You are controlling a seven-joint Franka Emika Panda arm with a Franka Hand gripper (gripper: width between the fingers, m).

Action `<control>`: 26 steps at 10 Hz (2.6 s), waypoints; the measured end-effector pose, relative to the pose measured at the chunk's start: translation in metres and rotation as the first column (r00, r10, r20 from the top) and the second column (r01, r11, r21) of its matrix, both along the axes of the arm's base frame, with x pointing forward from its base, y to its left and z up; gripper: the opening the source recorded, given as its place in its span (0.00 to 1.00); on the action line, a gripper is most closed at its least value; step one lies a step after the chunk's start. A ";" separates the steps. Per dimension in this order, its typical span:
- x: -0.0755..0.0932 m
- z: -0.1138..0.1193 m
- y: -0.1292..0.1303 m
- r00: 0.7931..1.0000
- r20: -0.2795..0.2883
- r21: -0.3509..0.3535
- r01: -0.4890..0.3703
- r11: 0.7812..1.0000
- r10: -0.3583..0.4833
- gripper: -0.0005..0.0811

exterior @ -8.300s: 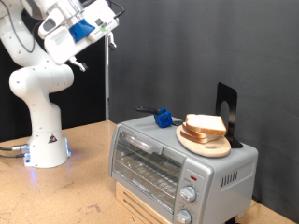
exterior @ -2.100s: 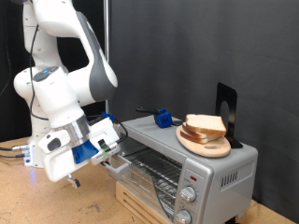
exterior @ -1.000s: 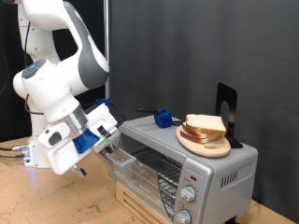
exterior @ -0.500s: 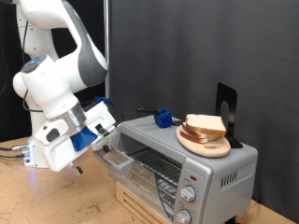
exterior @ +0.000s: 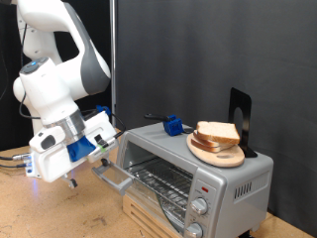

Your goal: Make a piece of toast with the oven

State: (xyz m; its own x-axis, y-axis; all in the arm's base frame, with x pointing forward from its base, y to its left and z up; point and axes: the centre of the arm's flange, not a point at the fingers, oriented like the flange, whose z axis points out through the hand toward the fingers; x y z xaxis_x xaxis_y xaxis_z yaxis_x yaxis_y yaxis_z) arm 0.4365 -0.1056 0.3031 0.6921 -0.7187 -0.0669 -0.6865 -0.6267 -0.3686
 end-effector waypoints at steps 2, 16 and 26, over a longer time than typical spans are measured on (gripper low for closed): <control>0.002 -0.008 -0.004 0.999 0.004 -0.044 0.041 0.998 -0.040 0.84; 0.005 -0.019 -0.002 0.999 0.034 0.053 -0.019 0.998 0.017 0.84; -0.014 -0.010 -0.012 0.998 0.007 -0.058 -0.067 0.996 0.067 0.84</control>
